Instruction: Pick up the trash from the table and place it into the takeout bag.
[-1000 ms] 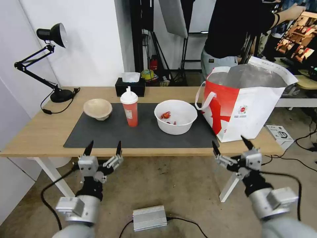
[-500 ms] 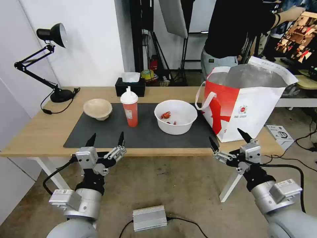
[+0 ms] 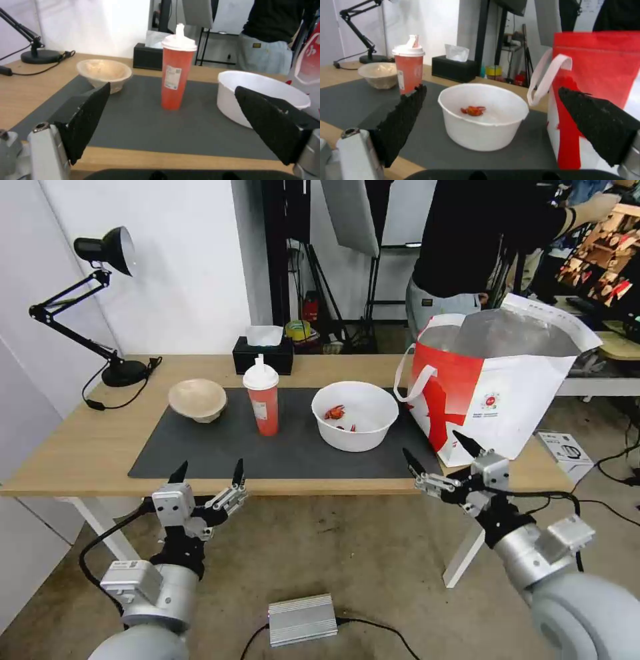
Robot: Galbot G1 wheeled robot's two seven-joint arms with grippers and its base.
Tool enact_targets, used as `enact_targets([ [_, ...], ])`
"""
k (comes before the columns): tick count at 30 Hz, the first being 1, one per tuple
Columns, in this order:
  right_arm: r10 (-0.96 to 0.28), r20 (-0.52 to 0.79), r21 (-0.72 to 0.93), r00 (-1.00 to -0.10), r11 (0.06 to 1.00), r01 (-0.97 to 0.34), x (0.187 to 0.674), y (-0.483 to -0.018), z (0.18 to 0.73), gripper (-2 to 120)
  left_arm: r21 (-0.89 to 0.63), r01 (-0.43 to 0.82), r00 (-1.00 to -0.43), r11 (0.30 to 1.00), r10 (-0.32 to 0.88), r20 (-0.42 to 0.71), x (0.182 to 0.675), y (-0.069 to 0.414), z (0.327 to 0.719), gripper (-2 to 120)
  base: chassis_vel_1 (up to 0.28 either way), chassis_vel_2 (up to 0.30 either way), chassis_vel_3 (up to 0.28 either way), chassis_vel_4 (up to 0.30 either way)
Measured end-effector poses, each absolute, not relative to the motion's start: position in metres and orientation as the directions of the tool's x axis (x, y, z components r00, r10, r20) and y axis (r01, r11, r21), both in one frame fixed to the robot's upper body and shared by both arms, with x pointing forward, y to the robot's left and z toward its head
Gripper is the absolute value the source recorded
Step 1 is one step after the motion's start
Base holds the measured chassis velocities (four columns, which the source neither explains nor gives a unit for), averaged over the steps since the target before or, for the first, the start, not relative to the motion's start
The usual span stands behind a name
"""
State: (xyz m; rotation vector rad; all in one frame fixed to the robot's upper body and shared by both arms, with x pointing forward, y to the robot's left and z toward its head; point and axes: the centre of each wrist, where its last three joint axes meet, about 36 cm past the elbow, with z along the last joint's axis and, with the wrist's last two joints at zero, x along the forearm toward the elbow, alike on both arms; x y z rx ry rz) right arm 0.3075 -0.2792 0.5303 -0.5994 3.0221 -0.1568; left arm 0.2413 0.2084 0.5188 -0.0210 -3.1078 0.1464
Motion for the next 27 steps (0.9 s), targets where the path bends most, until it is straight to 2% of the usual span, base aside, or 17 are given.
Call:
enact_targets([
  [8,-0.421,-0.035,-0.162,-0.906,0.897,-0.410,0.325,-0.284,0.536,100,-0.089,0.002,-0.999,0.996,0.005,0.033,0.241,0.210,0.518,100,0.000,0.000,0.000,0.000],
  [19,-0.528,0.019,-0.307,-0.849,0.805,-0.507,0.353,-0.297,0.545,100,-0.086,-0.007,-0.999,0.996,-0.003,0.043,0.239,0.210,0.516,100,0.000,0.000,0.000,0.000],
  [27,-0.611,0.079,-0.304,-0.788,0.738,-0.602,0.368,-0.301,0.546,100,-0.088,-0.009,-0.999,0.996,-0.006,0.042,0.238,0.210,0.516,100,0.000,0.000,0.000,0.000],
])
